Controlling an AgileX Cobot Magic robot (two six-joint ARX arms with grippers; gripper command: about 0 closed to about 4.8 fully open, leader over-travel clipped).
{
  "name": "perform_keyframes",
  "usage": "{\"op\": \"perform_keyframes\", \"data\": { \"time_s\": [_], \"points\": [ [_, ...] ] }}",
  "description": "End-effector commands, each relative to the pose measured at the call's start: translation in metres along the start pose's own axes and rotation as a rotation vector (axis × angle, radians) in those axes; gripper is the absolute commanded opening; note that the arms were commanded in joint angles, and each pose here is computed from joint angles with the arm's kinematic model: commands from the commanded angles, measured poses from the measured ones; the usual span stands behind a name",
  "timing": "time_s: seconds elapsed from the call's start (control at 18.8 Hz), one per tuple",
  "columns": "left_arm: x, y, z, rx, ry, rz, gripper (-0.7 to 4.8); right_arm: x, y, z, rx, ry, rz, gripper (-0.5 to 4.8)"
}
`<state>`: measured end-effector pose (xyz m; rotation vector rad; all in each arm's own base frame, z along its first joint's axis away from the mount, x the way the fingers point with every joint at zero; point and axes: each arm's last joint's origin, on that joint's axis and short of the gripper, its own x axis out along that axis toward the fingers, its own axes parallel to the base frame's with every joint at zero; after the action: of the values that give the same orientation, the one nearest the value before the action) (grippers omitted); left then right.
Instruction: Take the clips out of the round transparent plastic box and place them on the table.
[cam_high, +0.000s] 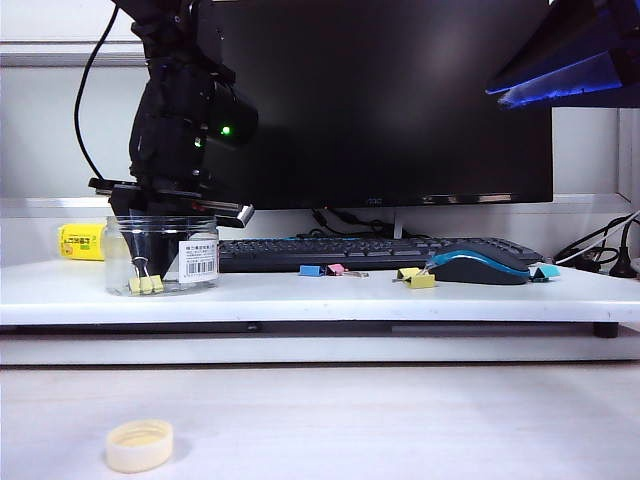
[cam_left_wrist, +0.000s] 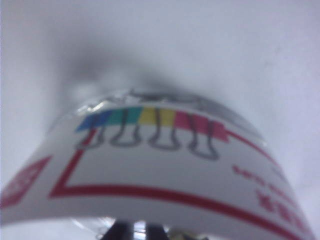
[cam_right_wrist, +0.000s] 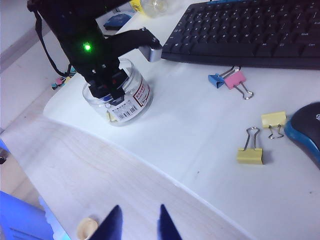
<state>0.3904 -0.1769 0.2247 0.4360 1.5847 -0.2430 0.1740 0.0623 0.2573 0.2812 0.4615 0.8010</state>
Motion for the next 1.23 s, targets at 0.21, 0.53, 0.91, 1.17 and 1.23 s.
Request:
{"op": "perform_keyframes", "data": {
  "time_s": [0.21, 0.53, 0.91, 1.17, 1.23],
  "points": [
    [0.024, -0.006, 0.012, 0.03, 0.009, 0.012, -0.06, -0.001, 0.001, 0.003, -0.018, -0.02, 0.005, 0.99],
    [0.021, -0.005, 0.011, 0.062, 0.007, 0.03, -0.06, -0.001, 0.001, 0.003, -0.018, -0.02, 0.004, 0.99],
    [-0.046, 0.002, 0.004, 0.056, -0.166, 0.073, -0.06, -0.001, 0.001, 0.003, -0.017, -0.019, 0.005, 0.99],
    [-0.075, 0.001, -0.012, 0.093, -0.239, -0.017, -0.02, -0.001, 0.001, 0.004, -0.022, -0.027, 0.006, 0.99],
    [-0.077, 0.001, -0.013, 0.095, -0.243, -0.038, -0.02, -0.001, 0.001, 0.004, -0.023, -0.027, 0.006, 0.99]
  ]
}}
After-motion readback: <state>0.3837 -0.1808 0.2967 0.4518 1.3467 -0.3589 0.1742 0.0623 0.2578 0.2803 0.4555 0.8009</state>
